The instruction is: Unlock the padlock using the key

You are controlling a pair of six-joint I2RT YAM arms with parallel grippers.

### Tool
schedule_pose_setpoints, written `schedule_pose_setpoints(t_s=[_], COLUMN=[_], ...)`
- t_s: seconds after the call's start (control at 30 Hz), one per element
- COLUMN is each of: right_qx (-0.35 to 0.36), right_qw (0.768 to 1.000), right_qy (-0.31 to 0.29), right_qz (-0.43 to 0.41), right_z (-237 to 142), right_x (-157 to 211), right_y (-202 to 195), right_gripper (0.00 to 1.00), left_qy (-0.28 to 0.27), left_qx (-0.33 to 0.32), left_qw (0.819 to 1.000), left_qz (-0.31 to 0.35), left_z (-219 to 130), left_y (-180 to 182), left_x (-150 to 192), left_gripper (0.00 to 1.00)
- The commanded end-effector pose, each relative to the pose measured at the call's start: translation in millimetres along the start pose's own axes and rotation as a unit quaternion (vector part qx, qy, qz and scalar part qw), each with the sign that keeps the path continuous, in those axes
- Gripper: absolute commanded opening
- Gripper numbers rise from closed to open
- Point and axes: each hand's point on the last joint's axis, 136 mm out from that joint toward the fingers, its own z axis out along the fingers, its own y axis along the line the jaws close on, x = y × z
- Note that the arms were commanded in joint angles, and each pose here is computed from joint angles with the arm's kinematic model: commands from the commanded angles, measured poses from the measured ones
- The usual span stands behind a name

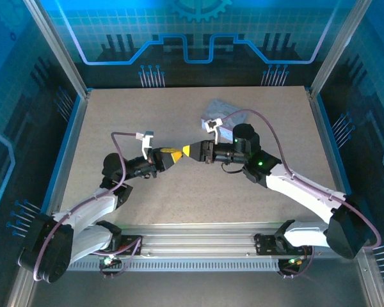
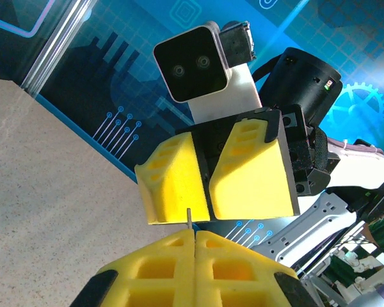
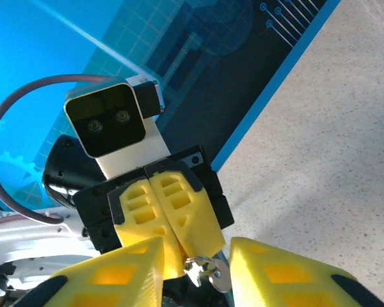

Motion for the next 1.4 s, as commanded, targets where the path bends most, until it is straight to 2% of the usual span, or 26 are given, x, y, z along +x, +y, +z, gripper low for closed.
schedule_pose_setpoints(t_s=[0.0,0.17,0.27,0.4,0.43,0.47,0.5,0.57,0.67,0.77,0.87,1.0,1.03,1.13,1.27,1.37], right_qx=[-0.029,-0.034,-0.031,-0.022,-0.016,0.001,0.010,0.046,0.098,0.101,0.068,0.048,0.068,0.193,0.299,0.302], right_qw=[0.999,0.999,0.999,0.999,0.999,0.999,0.998,0.993,0.981,0.973,0.966,0.948,0.943,0.914,0.871,0.857], right_qy=[0.000,0.006,0.011,0.005,-0.003,-0.002,-0.004,-0.005,0.010,0.035,0.064,0.140,0.164,0.232,0.312,0.341], right_qz=[-0.015,-0.019,-0.023,-0.036,-0.046,-0.052,-0.066,-0.107,-0.166,-0.204,-0.240,-0.281,-0.282,-0.269,-0.233,-0.242], right_z=[4.9,6.1,6.8,5.4,3.4,0.7,-2.4,-11.9,-24.2,-28.8,-26.2,-19.3,-17.0,-16.4,-19.6,-12.4], right_x=[-6.1,-3.7,-0.6,0.3,-1.8,-0.3,-0.8,-4.7,-6.2,-2.7,4.5,22.3,25.5,27.8,41.3,54.5], right_y=[18.2,21.8,22.7,19.1,18.7,13.3,12.7,9.0,0.9,-1.4,3.9,2.9,-6.4,-62.3,-117.0,-119.9], right_gripper=[0.25,0.06,0.00,0.00,0.00,0.00,0.00,0.00,0.00,0.00,0.00,0.00,0.00,0.00,0.00,0.00], left_qy=[0.002,0.003,0.002,0.005,0.009,0.013,0.017,0.025,0.040,0.053,0.046,0.041,0.046,0.056,0.055,0.051], left_qx=[0.026,0.016,0.011,0.003,-0.003,-0.016,-0.032,-0.083,-0.146,-0.146,-0.092,-0.032,-0.031,-0.058,-0.141,-0.160], left_qw=[1.000,1.000,1.000,1.000,1.000,1.000,0.999,0.996,0.987,0.983,0.985,0.988,0.989,0.987,0.981,0.977], left_qz=[0.012,0.007,0.005,0.005,0.004,0.005,0.006,0.013,0.045,0.097,0.139,0.143,0.139,0.136,0.124,0.129], left_z=[0.1,-1.0,-0.5,-0.1,-0.4,-1.7,-4.1,-13.0,-29.1,-35.8,-31.3,-20.8,-18.4,-16.3,-25.0,-30.6], left_y=[-12.6,-9.3,-8.0,-4.1,-1.7,2.5,7.7,21.2,30.5,20.6,0.7,-14.1,-12.7,0.4,30.8,37.0], left_x=[-0.6,1.1,0.1,1.3,2.9,5.3,8.4,15.5,23.6,25.7,22.6,17.2,16.9,16.8,19.8,23.1], left_gripper=[0.00,0.00,0.00,0.00,0.09,0.28,0.41,0.53,0.63,0.66,0.67,0.67,0.67,0.66,0.60,0.60])
